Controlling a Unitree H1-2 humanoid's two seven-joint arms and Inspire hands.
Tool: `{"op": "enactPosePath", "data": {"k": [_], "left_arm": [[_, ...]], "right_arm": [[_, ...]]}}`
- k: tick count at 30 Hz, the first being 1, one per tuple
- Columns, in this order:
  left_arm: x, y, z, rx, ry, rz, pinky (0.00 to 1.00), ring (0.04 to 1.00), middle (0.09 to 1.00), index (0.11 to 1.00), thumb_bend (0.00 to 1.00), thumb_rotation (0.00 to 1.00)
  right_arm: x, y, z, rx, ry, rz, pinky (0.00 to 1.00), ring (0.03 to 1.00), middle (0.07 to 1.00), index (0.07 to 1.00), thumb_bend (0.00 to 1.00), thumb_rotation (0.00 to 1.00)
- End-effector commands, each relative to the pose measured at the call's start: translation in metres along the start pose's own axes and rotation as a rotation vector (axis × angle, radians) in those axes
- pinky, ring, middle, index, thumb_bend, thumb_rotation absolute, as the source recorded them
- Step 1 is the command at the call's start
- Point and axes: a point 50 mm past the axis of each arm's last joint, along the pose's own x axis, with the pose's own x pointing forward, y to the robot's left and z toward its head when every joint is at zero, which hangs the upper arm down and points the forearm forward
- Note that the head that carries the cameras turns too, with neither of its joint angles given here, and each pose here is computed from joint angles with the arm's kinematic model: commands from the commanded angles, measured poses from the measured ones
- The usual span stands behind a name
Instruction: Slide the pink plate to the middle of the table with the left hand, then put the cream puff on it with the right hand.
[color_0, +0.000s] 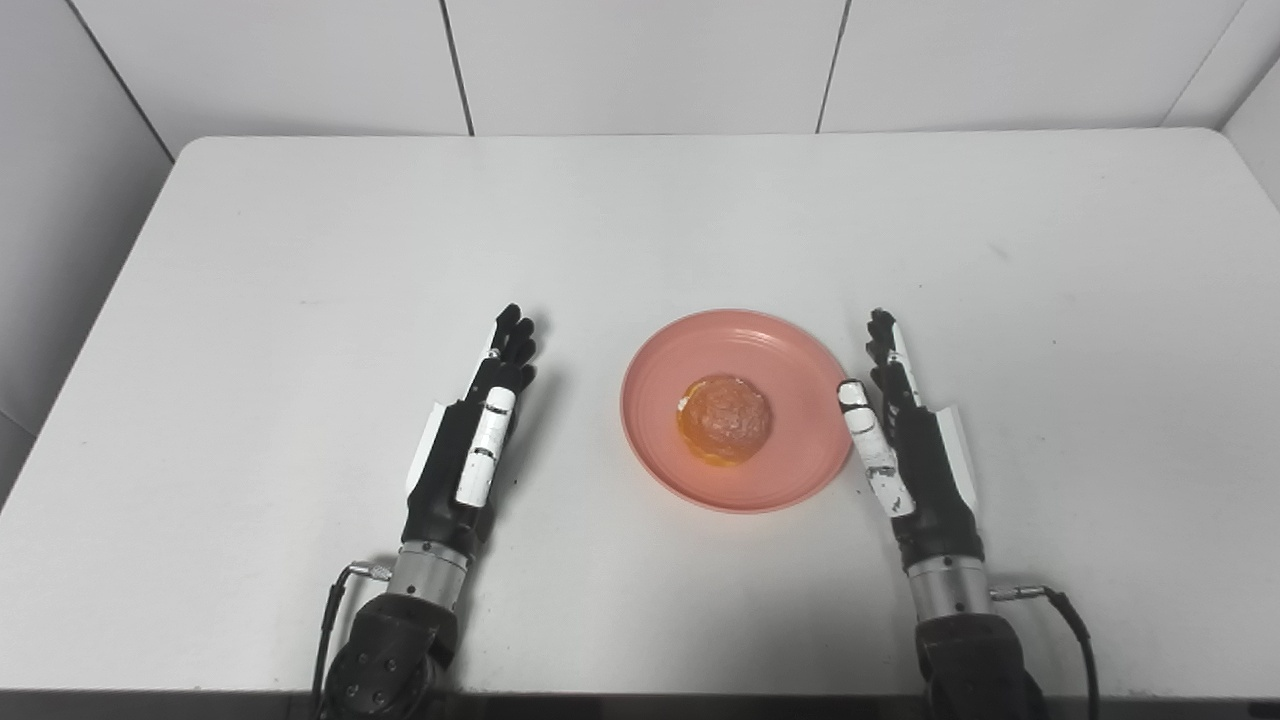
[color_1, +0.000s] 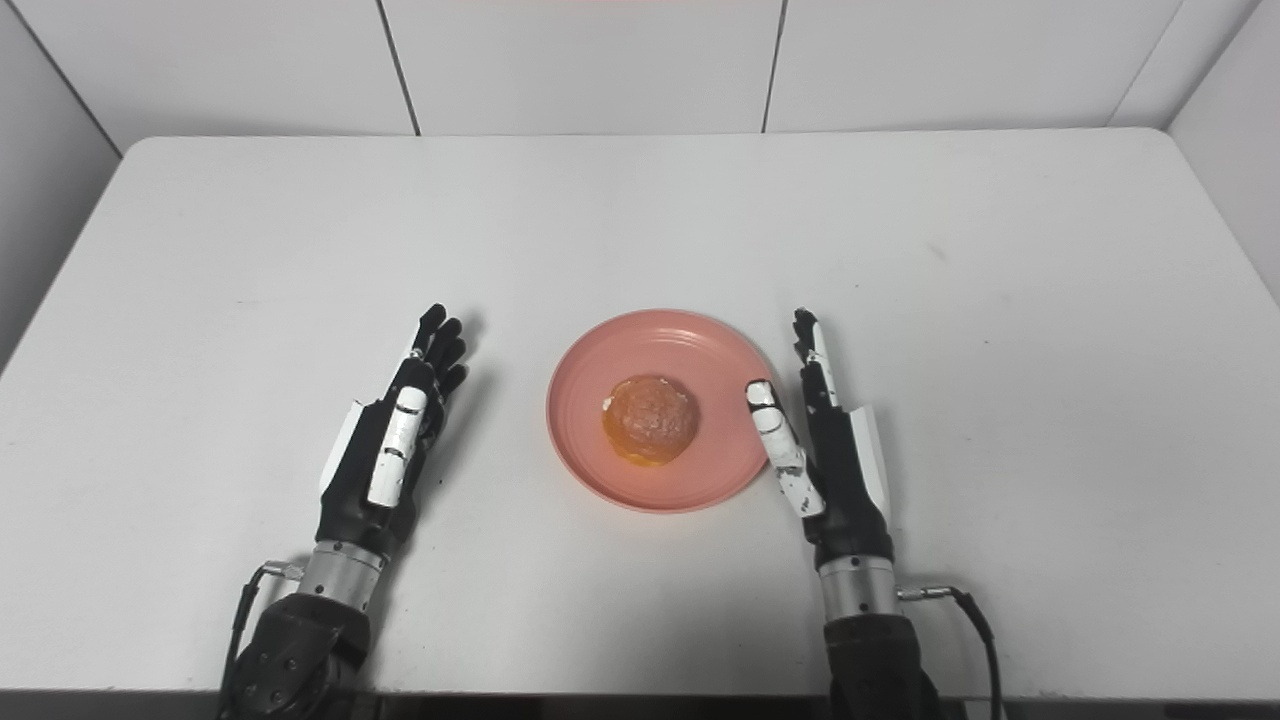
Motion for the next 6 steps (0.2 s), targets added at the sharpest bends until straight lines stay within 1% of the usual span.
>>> {"op": "enactPosePath", "data": {"k": [1, 4, 6], "left_arm": [[-0.0138, 0.002, -0.0105, 0.038, 0.035, -0.02, 1.0, 1.0, 1.0, 0.999, 0.46, 1.0], [-0.0168, 0.0035, -0.0127, 0.085, 0.032, -0.043, 1.0, 1.0, 1.0, 1.0, 0.45, 1.0], [-0.0186, 0.0042, -0.0134, 0.122, 0.03, -0.055, 1.0, 1.0, 1.0, 1.0, 0.46, 1.0]], "right_arm": [[0.0027, -0.0003, 0.0106, 0.024, -0.04, 0.0, 1.0, 1.0, 1.0, 1.0, 0.25, 1.0], [0.0045, -0.0005, 0.0093, 0.061, -0.01, 0.009, 1.0, 1.0, 1.0, 1.0, 0.22, 1.0], [0.0056, -0.0002, 0.0089, 0.087, 0.007, 0.01, 1.0, 1.0, 1.0, 1.0, 0.2, 1.0]]}}
